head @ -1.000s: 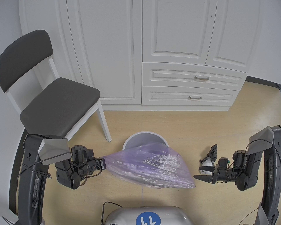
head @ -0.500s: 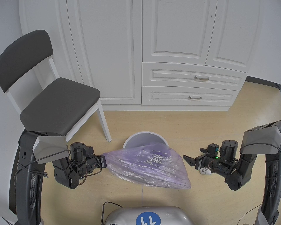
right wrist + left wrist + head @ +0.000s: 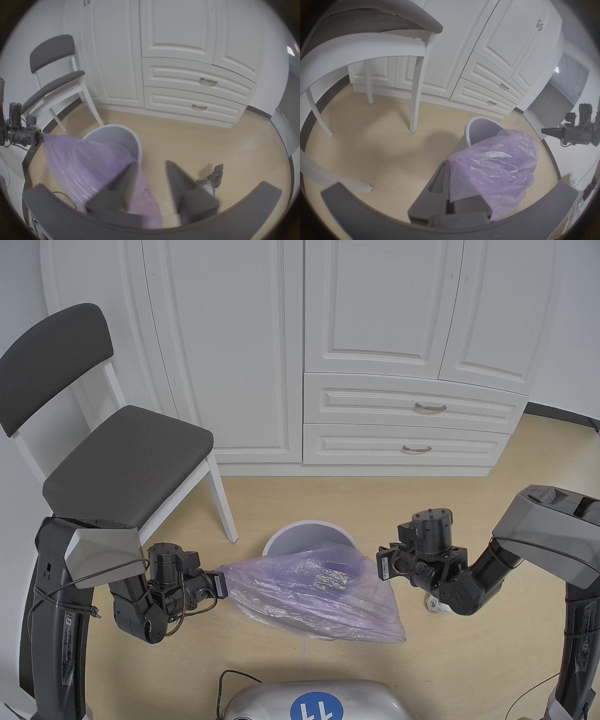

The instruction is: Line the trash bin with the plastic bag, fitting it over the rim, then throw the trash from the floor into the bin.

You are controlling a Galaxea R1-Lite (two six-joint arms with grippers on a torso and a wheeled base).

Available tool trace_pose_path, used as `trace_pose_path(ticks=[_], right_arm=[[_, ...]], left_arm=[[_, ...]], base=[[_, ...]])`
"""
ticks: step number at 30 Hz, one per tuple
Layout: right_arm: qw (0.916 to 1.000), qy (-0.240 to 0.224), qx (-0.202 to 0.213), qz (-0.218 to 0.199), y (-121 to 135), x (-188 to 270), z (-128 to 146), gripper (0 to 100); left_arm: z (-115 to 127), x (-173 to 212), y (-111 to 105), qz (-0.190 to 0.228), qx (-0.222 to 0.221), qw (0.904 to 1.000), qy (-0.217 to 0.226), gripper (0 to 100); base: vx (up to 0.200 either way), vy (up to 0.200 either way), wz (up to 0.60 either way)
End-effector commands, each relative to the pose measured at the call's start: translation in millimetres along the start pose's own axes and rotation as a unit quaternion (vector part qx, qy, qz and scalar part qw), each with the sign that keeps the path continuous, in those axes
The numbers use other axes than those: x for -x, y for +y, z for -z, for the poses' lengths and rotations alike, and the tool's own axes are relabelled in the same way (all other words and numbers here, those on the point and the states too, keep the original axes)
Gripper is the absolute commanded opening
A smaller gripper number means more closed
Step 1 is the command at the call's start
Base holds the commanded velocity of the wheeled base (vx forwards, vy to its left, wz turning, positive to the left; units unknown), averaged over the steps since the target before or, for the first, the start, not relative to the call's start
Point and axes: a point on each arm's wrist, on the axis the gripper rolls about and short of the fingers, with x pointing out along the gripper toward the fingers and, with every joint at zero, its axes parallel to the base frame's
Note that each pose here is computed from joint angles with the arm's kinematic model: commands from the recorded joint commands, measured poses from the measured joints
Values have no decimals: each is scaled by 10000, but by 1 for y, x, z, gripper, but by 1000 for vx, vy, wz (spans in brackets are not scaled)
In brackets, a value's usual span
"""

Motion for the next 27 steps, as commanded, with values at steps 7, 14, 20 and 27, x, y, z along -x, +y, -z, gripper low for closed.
trace_pose_path(ticks=[7, 14, 20, 27], right_arm=[[9949, 528, 71, -851, 77, -14, -71, 0], [9924, 757, 139, -962, 83, -19, -68, 0], [9808, 1499, 235, -1224, 98, -31, -33, 0], [9759, 1882, 234, -1082, 102, -86, 12, 0]], left_arm=[[2, 1, 0, -15, -7, 10000, 36, 0], [2, 1, 0, -13, -9, 10000, 29, 0], [2, 1, 1, -21, -1, 10000, 34, 0], [-1, 2, 0, 9, -27, 10000, -91, 0]], base=[[0, 0, 0], [0, 0, 0], [0, 0, 0], [0, 0, 0]])
